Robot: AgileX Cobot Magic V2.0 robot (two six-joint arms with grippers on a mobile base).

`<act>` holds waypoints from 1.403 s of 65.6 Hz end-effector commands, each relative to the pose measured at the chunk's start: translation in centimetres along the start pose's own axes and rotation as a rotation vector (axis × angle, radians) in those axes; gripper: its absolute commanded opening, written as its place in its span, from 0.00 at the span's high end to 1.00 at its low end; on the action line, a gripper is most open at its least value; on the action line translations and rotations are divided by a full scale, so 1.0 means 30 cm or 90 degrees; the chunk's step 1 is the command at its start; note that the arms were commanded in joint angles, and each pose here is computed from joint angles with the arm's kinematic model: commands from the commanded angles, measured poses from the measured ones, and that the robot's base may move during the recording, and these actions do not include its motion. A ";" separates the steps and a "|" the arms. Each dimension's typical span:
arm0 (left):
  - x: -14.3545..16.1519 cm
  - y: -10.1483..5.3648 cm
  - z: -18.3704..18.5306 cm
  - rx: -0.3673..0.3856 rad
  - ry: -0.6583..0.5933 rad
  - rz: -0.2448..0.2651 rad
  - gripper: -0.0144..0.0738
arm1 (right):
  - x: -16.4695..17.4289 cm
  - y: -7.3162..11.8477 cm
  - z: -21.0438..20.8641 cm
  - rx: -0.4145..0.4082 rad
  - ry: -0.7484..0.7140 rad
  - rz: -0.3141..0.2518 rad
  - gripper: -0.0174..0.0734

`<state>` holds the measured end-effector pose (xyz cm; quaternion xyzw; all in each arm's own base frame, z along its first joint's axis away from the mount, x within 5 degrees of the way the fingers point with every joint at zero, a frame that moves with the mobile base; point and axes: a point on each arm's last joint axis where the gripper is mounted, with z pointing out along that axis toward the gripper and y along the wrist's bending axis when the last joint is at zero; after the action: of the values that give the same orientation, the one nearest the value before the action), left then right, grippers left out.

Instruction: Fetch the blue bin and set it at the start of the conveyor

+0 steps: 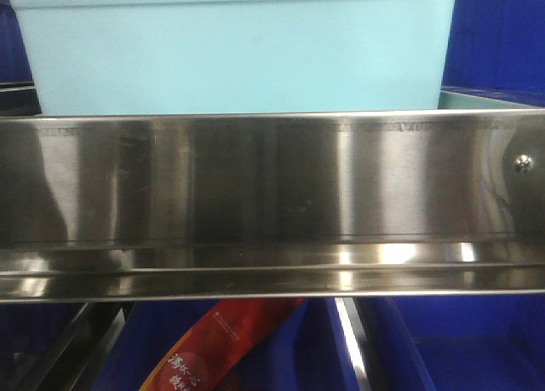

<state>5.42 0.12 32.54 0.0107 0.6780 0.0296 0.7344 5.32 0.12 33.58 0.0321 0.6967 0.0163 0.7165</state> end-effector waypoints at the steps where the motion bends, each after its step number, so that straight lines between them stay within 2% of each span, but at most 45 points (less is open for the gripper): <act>1: -0.007 -0.008 0.035 0.024 0.021 -0.014 0.22 | -0.030 -0.003 0.030 0.004 -0.017 -0.011 0.18; 8: -0.045 -0.025 0.062 0.074 0.044 -0.017 0.23 | -0.067 0.005 0.060 -0.014 0.003 -0.011 0.18; 19: -0.138 -0.068 0.118 0.168 0.080 -0.015 0.23 | -0.124 0.045 0.125 -0.091 0.056 -0.011 0.18; 29: -0.208 -0.134 0.211 0.247 0.148 -0.004 0.23 | -0.167 0.103 0.226 -0.162 0.132 -0.019 0.18; 38: -0.278 -0.200 0.321 0.287 0.222 -0.012 0.23 | -0.218 0.151 0.343 -0.189 0.229 -0.031 0.18; 44: -0.294 -0.238 0.417 0.287 0.288 -0.009 0.23 | -0.239 0.177 0.439 -0.195 0.294 -0.039 0.18; 51: -0.284 -0.270 0.556 0.256 0.380 -0.036 0.23 | -0.268 0.205 0.543 -0.193 0.348 -0.020 0.18; 58: -0.273 -0.277 0.667 0.229 0.462 -0.039 0.23 | -0.283 0.225 0.641 -0.182 0.399 -0.018 0.18; 67: -0.228 -0.274 0.801 0.199 0.569 -0.029 0.23 | -0.262 0.238 0.779 -0.141 0.484 -0.034 0.18; 79: -0.171 -0.275 0.909 0.178 0.614 -0.023 0.23 | -0.243 0.283 0.907 -0.142 0.533 -0.033 0.18; 92: -0.070 -0.305 0.978 0.178 0.662 -0.019 0.23 | -0.123 0.311 1.018 -0.135 0.600 -0.033 0.18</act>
<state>34.11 -8.16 37.05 0.0867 0.9473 -0.0654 0.3014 34.96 8.35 39.82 -0.0731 0.9337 0.0893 0.3390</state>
